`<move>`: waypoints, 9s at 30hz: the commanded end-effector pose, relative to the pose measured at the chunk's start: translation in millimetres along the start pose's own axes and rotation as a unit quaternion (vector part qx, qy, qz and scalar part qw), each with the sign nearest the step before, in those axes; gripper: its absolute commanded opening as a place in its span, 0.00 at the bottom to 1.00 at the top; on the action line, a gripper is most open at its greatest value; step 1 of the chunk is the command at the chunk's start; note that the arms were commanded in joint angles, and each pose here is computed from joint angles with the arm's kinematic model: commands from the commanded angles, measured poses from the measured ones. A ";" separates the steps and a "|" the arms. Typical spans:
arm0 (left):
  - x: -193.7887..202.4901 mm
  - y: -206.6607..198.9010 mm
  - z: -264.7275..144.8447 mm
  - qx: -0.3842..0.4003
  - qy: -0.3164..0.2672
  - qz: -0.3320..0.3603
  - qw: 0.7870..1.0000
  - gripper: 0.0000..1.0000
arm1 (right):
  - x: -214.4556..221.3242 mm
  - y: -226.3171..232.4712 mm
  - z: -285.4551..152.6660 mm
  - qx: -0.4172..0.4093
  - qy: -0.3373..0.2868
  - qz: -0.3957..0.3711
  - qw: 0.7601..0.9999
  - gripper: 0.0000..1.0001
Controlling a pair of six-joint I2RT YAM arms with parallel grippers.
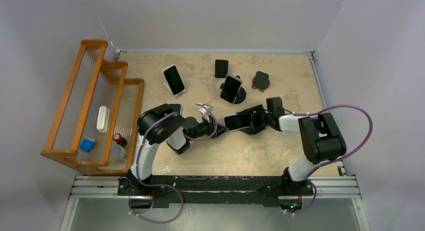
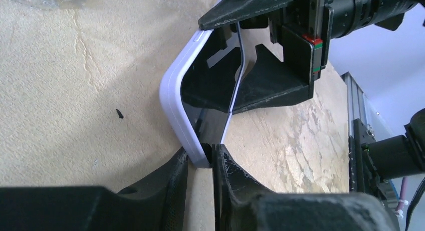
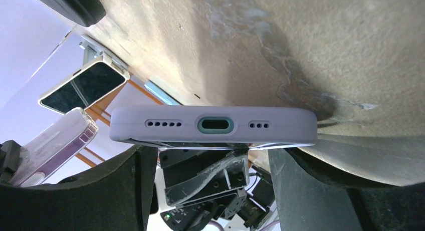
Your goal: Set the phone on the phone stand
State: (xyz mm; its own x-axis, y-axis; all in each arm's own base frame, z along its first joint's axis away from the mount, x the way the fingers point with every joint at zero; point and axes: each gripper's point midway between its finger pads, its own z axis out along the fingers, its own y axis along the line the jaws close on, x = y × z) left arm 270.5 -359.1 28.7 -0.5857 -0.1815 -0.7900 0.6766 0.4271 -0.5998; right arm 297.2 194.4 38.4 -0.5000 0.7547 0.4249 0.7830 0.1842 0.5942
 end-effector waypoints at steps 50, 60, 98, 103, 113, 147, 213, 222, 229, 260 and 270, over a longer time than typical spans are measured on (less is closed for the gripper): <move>-107.0 -74.1 -43.7 0.005 0.022 0.262 0.965 0.00 | 13.3 67.7 -144.2 -0.113 -0.251 -0.555 0.785 0.99; -156.3 -124.0 -88.9 0.034 0.144 0.388 0.910 0.00 | 133.8 103.7 -210.6 -0.328 -0.158 -0.714 0.597 0.99; -169.4 -199.8 -131.5 0.201 0.227 0.375 0.876 0.00 | 231.6 67.4 -179.6 -0.306 -0.001 -0.864 0.400 0.75; -172.3 -208.3 -132.5 0.217 0.219 0.375 0.874 0.00 | 237.8 61.2 -166.0 -0.300 0.007 -0.867 0.397 0.74; -173.2 -214.5 -139.5 0.226 0.215 0.377 0.872 0.00 | 240.4 68.1 -165.1 -0.303 -0.005 -0.870 0.389 0.64; -174.3 -194.9 -141.9 0.213 0.206 0.376 0.878 0.00 | 223.4 72.0 -140.9 -0.249 -0.008 -0.888 0.387 0.44; -209.3 -199.4 -128.9 0.332 0.004 0.283 0.900 0.00 | 237.2 115.1 -154.0 -0.390 -0.126 -0.821 0.399 0.57; -239.5 -190.6 -127.2 0.306 0.032 0.315 0.898 0.00 | 207.4 151.6 -245.8 -0.440 -0.336 -0.724 0.412 0.81; -295.3 -187.6 -115.9 0.312 0.032 0.360 0.879 0.00 | 197.4 163.0 -275.9 -0.461 -0.392 -0.675 0.422 0.81; -368.6 73.9 64.7 0.226 -0.053 0.438 0.868 0.00 | 218.1 191.4 -199.3 -0.433 -0.297 -0.729 0.438 0.80; -351.5 102.2 76.2 0.219 -0.051 0.453 0.863 0.00 | 220.8 198.1 -165.4 -0.425 -0.256 -0.744 0.447 0.79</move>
State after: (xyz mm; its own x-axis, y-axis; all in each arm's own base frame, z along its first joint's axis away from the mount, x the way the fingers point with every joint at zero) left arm 575.1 -317.9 198.4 0.1164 -0.0034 -0.9932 0.9913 0.0630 0.1159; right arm 282.3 288.0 330.2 0.0414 0.2210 -0.9744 -0.7762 0.6212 0.1079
